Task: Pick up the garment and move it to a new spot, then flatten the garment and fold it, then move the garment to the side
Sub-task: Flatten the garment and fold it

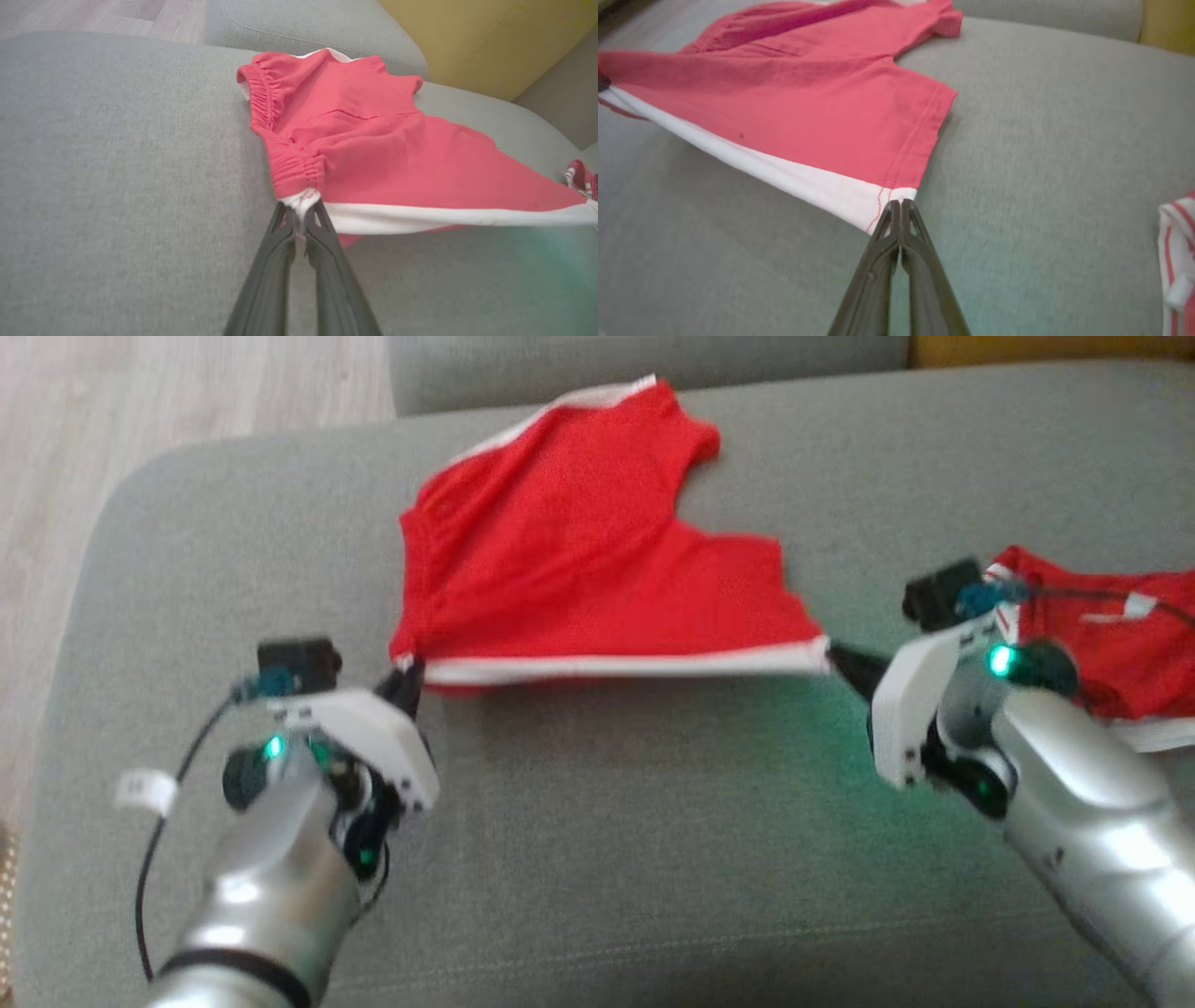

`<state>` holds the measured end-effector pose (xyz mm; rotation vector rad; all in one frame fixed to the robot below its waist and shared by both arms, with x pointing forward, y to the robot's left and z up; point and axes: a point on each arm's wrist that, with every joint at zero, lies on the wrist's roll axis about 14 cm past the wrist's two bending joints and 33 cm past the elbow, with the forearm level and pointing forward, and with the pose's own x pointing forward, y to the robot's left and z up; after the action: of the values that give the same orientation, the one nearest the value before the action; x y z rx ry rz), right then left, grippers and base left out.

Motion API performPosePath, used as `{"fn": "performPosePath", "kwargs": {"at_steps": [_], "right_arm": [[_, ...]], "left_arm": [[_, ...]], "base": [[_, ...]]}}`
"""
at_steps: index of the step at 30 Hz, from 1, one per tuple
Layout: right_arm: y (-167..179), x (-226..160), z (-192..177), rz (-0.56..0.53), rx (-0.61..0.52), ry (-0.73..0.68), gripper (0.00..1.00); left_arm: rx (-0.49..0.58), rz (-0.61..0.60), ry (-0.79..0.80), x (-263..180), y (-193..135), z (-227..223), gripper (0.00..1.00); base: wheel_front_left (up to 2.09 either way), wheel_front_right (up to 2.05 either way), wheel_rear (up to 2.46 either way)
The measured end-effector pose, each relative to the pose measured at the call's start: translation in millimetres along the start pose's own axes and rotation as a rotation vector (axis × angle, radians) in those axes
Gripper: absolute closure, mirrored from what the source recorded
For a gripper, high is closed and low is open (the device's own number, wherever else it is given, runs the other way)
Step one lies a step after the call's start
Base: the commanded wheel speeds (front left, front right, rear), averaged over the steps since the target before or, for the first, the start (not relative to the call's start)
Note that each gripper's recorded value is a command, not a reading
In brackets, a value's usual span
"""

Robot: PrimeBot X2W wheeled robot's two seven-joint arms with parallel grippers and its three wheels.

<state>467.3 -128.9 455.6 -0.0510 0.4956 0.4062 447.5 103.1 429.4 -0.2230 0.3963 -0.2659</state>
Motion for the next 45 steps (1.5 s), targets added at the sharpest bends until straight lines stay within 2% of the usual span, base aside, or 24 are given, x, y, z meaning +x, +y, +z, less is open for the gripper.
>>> {"fn": "performPosePath", "kwargs": {"at_steps": [4,13,17,29,37,40,45], "right_arm": [[3.3,-21.9,-24.4,0.019,-0.003,0.091,1.0],[-0.8,-59.5,-32.1,0.053,-0.001,0.199,1.0],[-2.3,-72.7,-49.8,0.069,0.012,0.28,1.0],[-5.1,-115.8,-79.8,0.102,0.041,0.489,1.0],[0.1,-145.7,-96.9,0.143,0.003,0.612,1.0],[-5.0,-153.1,-95.6,0.137,0.023,0.625,1.0],[-9.5,-143.0,-64.4,0.127,0.052,0.516,1.0]], "left_arm": [[-0.019,-0.007,0.027,-20.0,-4.4,-24.0,1.0],[-0.054,-0.047,0.041,-42.7,-19.2,-50.1,1.0],[-0.057,-0.077,0.06,-50.2,-28.3,-60.6,1.0],[-0.046,-0.178,0.212,-94.3,-51.4,-108.9,1.0],[-0.07,-0.253,0.292,-131.7,-68.9,-123.7,1.0],[-0.074,-0.273,0.293,-141.6,-75.5,-120.3,1.0],[-0.125,-0.266,0.234,-143.0,-79.9,-97.1,1.0]], "base": [[0.0,0.0,0.0],[0.0,0.0,0.0],[0.0,0.0,0.0],[0.0,0.0,0.0],[0.0,0.0,0.0],[0.0,0.0,0.0],[0.0,0.0,0.0]]}}
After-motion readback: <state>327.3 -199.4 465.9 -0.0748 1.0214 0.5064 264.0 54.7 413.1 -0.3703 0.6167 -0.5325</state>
